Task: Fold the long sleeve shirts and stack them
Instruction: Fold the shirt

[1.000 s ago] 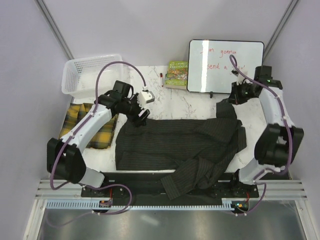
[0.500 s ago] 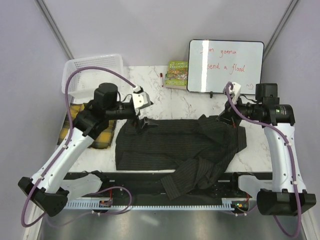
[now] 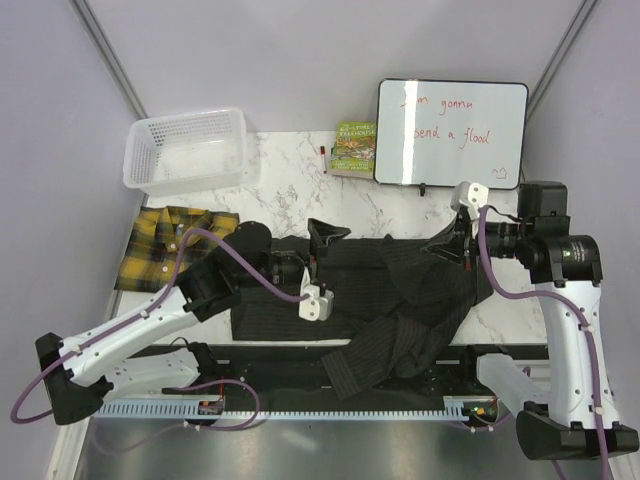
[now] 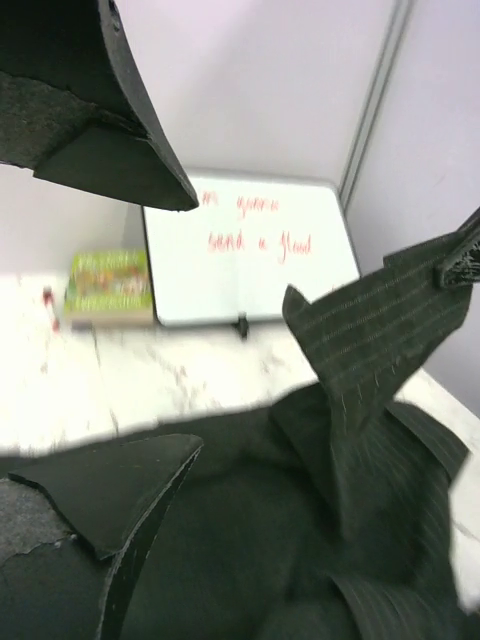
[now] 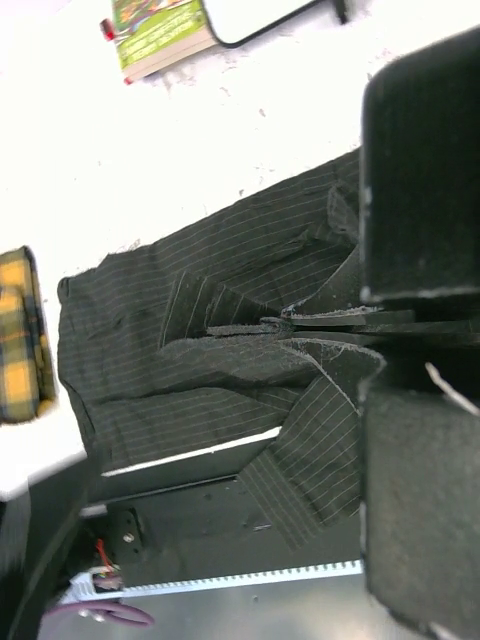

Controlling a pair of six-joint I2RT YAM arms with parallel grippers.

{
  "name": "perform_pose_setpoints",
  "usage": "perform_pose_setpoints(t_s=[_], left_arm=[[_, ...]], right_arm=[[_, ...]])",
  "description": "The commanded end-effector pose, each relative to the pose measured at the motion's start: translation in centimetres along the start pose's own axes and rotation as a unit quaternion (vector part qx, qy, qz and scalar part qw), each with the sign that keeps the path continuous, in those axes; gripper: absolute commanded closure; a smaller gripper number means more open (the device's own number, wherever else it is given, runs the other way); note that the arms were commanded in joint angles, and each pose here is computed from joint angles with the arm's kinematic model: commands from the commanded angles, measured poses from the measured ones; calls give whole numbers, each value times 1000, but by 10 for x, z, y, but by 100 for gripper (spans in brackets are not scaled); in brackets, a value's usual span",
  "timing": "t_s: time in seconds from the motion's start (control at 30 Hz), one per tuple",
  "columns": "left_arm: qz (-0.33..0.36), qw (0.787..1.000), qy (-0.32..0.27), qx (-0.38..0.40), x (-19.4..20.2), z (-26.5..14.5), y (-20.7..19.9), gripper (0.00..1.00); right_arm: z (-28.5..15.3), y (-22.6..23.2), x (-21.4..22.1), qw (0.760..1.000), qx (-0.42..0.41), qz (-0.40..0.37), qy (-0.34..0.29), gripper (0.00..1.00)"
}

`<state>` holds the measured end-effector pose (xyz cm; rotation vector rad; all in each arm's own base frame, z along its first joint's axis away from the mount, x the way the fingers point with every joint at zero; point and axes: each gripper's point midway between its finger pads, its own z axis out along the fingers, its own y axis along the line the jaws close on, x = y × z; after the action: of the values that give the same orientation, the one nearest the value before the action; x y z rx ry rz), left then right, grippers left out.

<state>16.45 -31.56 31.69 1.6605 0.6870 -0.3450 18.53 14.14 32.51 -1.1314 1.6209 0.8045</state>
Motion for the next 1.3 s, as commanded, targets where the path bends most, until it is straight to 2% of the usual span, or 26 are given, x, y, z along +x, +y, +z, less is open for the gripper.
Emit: perform_pose_setpoints(t_s=[0.0, 0.03, 0.2, 0.37, 0.67, 0.8, 0.9, 0.93, 1.0, 1.03, 1.13, 1.27], left_arm=[[262, 960, -8, -95, -9, 1, 43, 0], [311, 943, -17, -116, -11, 4, 44, 1], [334, 935, -38, -118, -10, 22, 34, 1], [416, 898, -93, -112, -22, 32, 5, 1], [458, 867, -175, -89, -55, 44, -31, 2], [486, 845, -213, -69, -65, 42, -55, 10], [512, 828, -225, -41, -62, 40, -76, 22], [519, 824, -225, -21, -57, 40, -86, 32], [531, 818, -223, -12, -56, 38, -89, 39], [526, 822, -220, 9, -50, 39, -97, 43], [525, 828, -195, 23, -40, 41, -98, 38], [516, 840, -161, 41, -28, 43, -94, 46]], right_arm=[[5, 29, -3, 992, -65, -102, -33, 100], [7, 32, -3, 990, -73, -111, -39, 100], [22, 36, 1, 988, -115, -91, -47, 97], [38, 44, 10, 984, -162, -71, -35, 96], [70, 44, 6, 980, -188, -48, -36, 96], [85, 46, 8, 979, -198, -43, -31, 94], [95, 46, 10, 977, -210, -39, -22, 94], [97, 45, 7, 977, -210, -42, -21, 94], [101, 49, 7, 975, -219, -40, -16, 94], [103, 50, 6, 974, -222, -43, -15, 94], [106, 57, 9, 972, -231, -43, -7, 94], [110, 71, 13, 967, -249, -47, 3, 94]])
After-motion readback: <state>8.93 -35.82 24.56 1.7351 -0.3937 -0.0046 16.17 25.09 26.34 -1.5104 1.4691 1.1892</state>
